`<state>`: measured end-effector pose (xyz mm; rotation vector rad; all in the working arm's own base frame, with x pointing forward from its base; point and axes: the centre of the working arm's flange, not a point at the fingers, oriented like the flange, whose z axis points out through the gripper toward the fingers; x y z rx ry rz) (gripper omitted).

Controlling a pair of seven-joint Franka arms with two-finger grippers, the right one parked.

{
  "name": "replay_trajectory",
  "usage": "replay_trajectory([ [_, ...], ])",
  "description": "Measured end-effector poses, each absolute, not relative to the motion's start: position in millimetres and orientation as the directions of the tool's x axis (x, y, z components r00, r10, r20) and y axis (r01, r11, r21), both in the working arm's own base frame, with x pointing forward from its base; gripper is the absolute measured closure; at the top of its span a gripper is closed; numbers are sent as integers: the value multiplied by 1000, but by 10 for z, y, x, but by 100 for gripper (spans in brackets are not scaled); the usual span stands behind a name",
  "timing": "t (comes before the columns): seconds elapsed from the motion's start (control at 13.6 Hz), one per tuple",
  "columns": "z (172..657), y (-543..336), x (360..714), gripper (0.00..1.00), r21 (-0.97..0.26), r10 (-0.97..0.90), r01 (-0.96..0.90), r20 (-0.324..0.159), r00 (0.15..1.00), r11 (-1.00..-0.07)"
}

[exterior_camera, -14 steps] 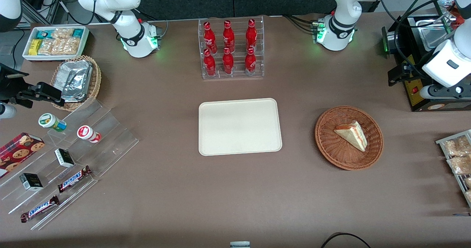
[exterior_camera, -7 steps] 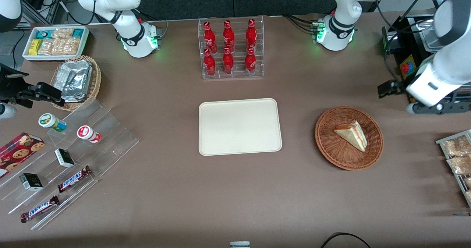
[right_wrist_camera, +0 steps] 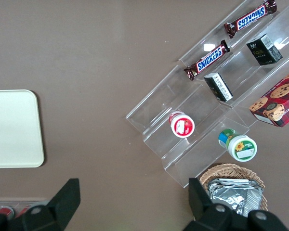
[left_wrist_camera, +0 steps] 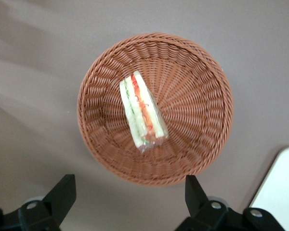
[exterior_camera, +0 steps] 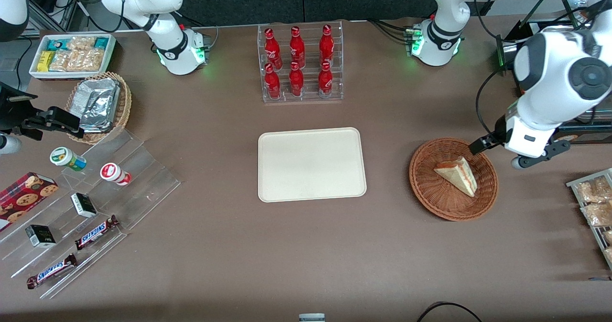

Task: Place sandwich from basket to tray
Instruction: 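Lower the open left gripper onto the wrapped sandwich and close it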

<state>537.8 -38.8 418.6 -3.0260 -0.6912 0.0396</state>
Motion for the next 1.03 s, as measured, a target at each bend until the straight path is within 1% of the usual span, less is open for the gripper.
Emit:
replay_trajectory([
  [0.15,3936,-388,5315,0,-21,508,508,16,861,-861],
  [0.37,3700,-392,5283,0,13,621,621,49,782,-783],
  [0.52,3524,-411,5275,0,32,649,649,62,758,-760],
  [0.59,3410,-427,5254,0,37,653,653,66,754,-757],
  [0.81,3082,-446,5164,0,17,658,658,43,751,-753],
  [1.03,2934,-443,5161,0,19,661,661,45,749,-750],
])
